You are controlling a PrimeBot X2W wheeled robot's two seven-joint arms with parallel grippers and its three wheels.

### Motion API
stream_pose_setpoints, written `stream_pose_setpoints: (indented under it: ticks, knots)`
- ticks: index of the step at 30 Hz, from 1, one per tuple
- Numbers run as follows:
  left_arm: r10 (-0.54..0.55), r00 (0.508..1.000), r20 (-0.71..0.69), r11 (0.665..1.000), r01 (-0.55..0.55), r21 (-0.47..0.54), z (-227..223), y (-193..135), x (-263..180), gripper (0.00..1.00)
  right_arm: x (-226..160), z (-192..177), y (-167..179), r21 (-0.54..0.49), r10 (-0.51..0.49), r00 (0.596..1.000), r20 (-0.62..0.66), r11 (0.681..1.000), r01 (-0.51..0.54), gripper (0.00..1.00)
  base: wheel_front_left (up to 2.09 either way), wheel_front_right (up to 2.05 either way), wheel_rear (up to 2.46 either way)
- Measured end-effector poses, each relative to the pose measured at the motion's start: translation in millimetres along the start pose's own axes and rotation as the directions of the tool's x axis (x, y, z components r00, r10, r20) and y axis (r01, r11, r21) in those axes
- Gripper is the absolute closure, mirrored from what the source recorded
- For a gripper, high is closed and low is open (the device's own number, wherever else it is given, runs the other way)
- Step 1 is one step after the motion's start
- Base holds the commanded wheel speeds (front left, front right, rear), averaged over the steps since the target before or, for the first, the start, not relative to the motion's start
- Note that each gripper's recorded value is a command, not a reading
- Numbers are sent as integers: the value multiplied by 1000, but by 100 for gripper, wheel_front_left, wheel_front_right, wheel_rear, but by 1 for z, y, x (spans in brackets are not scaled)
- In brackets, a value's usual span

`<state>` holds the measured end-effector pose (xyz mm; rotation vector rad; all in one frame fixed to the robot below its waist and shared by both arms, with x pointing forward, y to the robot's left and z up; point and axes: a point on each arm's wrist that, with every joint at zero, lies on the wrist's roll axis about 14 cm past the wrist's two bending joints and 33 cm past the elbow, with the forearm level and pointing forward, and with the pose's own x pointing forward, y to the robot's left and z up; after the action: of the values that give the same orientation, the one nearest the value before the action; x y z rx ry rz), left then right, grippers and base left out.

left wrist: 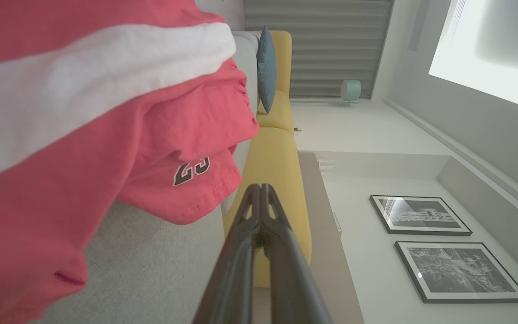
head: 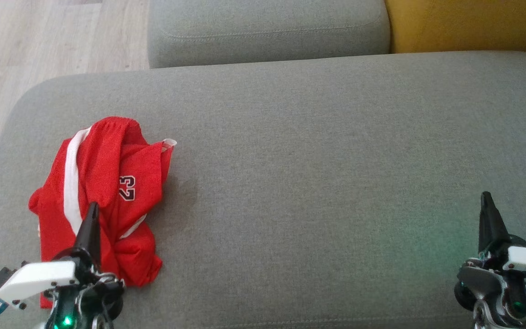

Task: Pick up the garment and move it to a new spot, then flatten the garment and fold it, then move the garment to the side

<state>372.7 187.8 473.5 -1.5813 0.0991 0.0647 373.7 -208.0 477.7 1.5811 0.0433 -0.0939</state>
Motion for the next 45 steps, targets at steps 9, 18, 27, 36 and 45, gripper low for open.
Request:
stream_pose_setpoints:
  ticks: [9, 18, 27, 36, 45]
  knots:
    - [28, 1000, 1, 1000, -28, -5, -1, 9, -3, 0, -2, 0, -9, 3, -26, 1000, 0, 1000, 26, 0, 0, 0, 0]
    - [125, 992, 17, 992, -125, -19, -2, 42, -21, 0, -19, -2, -38, 4, -113, 994, 5, 994, 113, 0, 0, 0, 0]
    - [104, 994, 40, 995, -103, -3, 2, 35, -20, 0, -19, -1, -36, -48, -107, 994, 22, 993, 108, 0, 0, 0, 0]
    - [84, 992, 98, 995, -90, 50, 17, 29, -20, 0, -18, 3, -30, -159, -91, 995, 39, 983, 96, 0, 0, 0, 0]
    - [6, 990, 140, 983, -32, 183, 29, 2, -17, 0, -12, 2, 2, -380, 4, 999, 34, 925, 9, 0, 0, 0, 0]
